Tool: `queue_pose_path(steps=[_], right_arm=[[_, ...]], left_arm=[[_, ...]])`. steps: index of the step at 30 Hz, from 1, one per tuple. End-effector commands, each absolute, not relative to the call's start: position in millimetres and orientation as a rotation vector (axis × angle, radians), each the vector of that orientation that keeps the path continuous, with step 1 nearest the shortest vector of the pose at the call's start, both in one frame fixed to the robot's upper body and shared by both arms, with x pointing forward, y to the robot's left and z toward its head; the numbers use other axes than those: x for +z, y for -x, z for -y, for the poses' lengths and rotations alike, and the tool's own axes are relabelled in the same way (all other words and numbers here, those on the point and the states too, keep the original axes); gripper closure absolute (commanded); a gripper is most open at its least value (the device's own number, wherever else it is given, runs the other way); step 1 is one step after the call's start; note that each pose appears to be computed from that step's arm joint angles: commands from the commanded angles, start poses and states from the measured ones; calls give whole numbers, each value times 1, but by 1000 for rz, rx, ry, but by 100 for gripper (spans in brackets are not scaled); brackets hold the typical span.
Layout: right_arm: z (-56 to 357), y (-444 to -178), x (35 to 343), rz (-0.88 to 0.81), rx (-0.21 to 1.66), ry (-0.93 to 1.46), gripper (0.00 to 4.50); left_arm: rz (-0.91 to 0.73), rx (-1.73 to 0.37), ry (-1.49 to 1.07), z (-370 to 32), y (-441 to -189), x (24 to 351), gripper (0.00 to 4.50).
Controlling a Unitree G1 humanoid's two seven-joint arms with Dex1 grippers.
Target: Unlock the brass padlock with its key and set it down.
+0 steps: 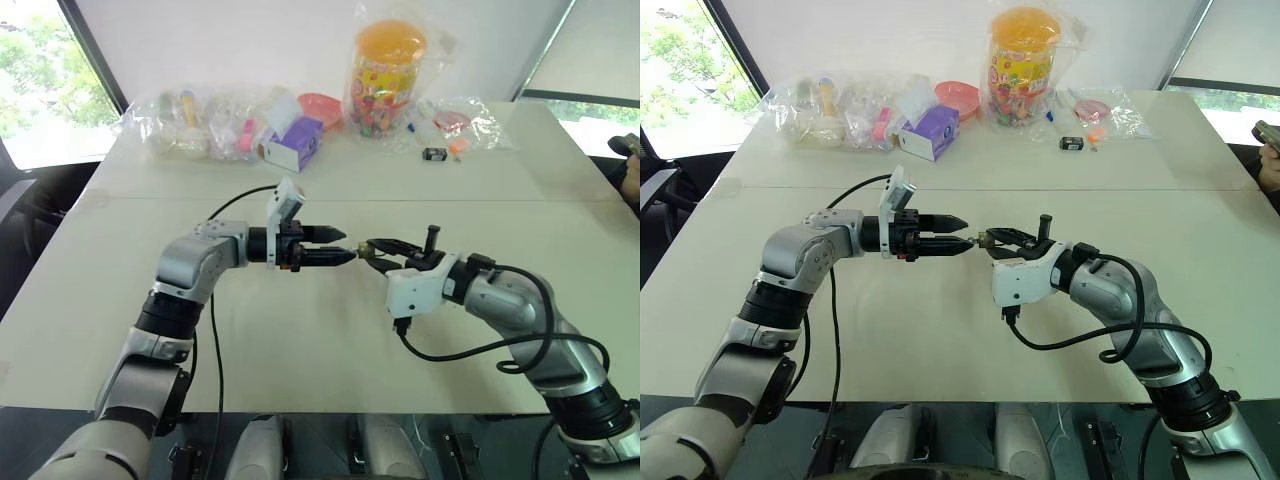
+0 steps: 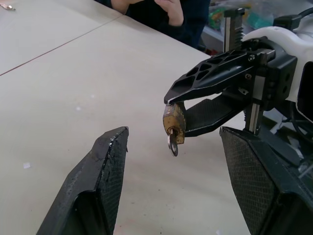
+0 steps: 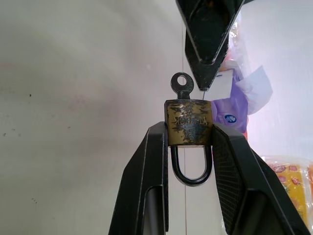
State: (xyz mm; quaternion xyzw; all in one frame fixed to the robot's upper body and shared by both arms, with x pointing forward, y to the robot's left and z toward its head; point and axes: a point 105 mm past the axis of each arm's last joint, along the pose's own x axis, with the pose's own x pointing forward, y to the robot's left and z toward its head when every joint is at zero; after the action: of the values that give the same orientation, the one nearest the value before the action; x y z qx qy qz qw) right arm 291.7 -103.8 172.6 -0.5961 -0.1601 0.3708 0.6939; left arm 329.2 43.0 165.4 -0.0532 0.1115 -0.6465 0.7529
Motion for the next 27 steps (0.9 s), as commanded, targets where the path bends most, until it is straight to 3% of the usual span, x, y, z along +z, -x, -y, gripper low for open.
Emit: queue_pose_path(steps=[1, 4, 10, 11, 19, 27], right_arm=[[96, -285, 189, 445, 809, 1358, 385], [96, -285, 190, 449, 806, 1358, 385], [96, -284, 190, 449, 809, 1363, 385], [96, -284, 190, 447, 811, 1364, 385], [94, -283, 191, 448, 820, 1360, 385], [92, -283, 191, 444, 841, 1343, 385]], left_arm=[[-209, -1415, 144, -43, -332, 176, 139], [-211, -1418, 134, -43, -332, 175, 139], [-197, -1423, 131, -41, -332, 176, 416], [-191, -1426, 124, -41, -332, 176, 443], [-135, -1440, -33, -35, -327, 169, 443], [199, -1377, -340, -30, -328, 177, 443]])
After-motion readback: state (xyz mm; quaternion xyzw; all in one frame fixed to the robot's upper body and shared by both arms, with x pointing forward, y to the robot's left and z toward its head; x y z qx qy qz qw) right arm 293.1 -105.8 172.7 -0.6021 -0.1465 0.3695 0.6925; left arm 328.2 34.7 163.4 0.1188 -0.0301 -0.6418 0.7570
